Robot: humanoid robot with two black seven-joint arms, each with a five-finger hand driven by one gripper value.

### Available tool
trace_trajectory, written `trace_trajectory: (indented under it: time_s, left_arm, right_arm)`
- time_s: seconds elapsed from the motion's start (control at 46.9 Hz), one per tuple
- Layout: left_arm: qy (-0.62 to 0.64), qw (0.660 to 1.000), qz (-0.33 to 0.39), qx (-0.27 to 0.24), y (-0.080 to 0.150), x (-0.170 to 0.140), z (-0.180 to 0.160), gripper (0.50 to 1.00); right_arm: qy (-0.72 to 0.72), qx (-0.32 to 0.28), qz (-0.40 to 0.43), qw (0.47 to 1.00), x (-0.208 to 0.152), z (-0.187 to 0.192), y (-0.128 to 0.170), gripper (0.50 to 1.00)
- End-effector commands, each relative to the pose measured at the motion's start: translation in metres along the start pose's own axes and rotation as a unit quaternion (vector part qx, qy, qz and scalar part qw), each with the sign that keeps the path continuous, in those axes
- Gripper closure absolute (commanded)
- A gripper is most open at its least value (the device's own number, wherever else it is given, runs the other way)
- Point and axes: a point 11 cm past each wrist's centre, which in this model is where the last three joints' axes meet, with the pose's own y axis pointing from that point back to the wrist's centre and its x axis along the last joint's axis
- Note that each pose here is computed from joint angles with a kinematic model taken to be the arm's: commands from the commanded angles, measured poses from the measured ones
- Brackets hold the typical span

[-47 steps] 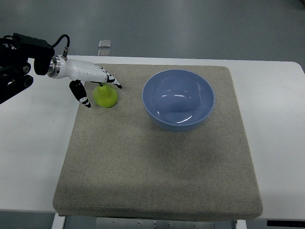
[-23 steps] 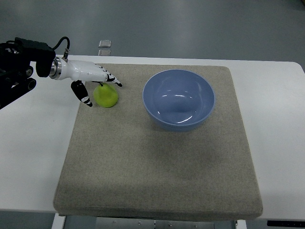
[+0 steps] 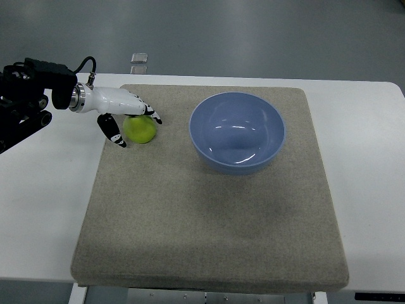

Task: Place pear in bowl with left hand
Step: 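Close the left hand's fingers around the green pear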

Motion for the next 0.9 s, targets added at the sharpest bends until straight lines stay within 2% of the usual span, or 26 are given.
trace_trajectory:
  time_s: [0.0, 0.064, 0.213, 0.47, 0.598, 0.662, 0.875]
  left_arm:
    - [0.003, 1.0, -0.001, 0.004, -0.001, -0.002, -0.002, 0.634]
    - [0.004, 1.0, -0.002, 0.003, -0.004, -0.003, -0.002, 0.654]
    - [0.002, 1.0, 0.005, 0.004, -0.004, -0.001, -0.002, 0.756]
    - [-0.005, 1.0, 0.025, 0.003, -0.006, 0.004, 0.0, 0.765]
    - [-0.007, 0.999, 0.036, 0.003, -0.006, 0.007, 0.0, 0.9]
    - [-0.008, 0.999, 0.039, 0.003, -0.005, 0.01, -0.001, 1.0]
    - [-0.011, 0.999, 0.03, 0.007, -0.003, 0.009, -0.002, 1.0]
  right_arm:
    - [-0.001, 0.0, 0.0, 1.0, 0.0, 0.0, 0.0, 0.574]
    - [0.0, 0.0, 0.0, 1.0, 0.0, 0.0, 0.0, 0.574]
    - [0.0, 0.0, 0.0, 1.0, 0.0, 0.0, 0.0, 0.574]
    - [0.0, 0.0, 0.0, 1.0, 0.0, 0.0, 0.0, 0.574]
    - [-0.001, 0.0, 0.0, 1.0, 0.0, 0.0, 0.0, 0.574]
    - [0.0, 0.0, 0.0, 1.0, 0.0, 0.0, 0.0, 0.574]
    - [0.0, 0.0, 0.0, 1.0, 0.0, 0.0, 0.0, 0.574]
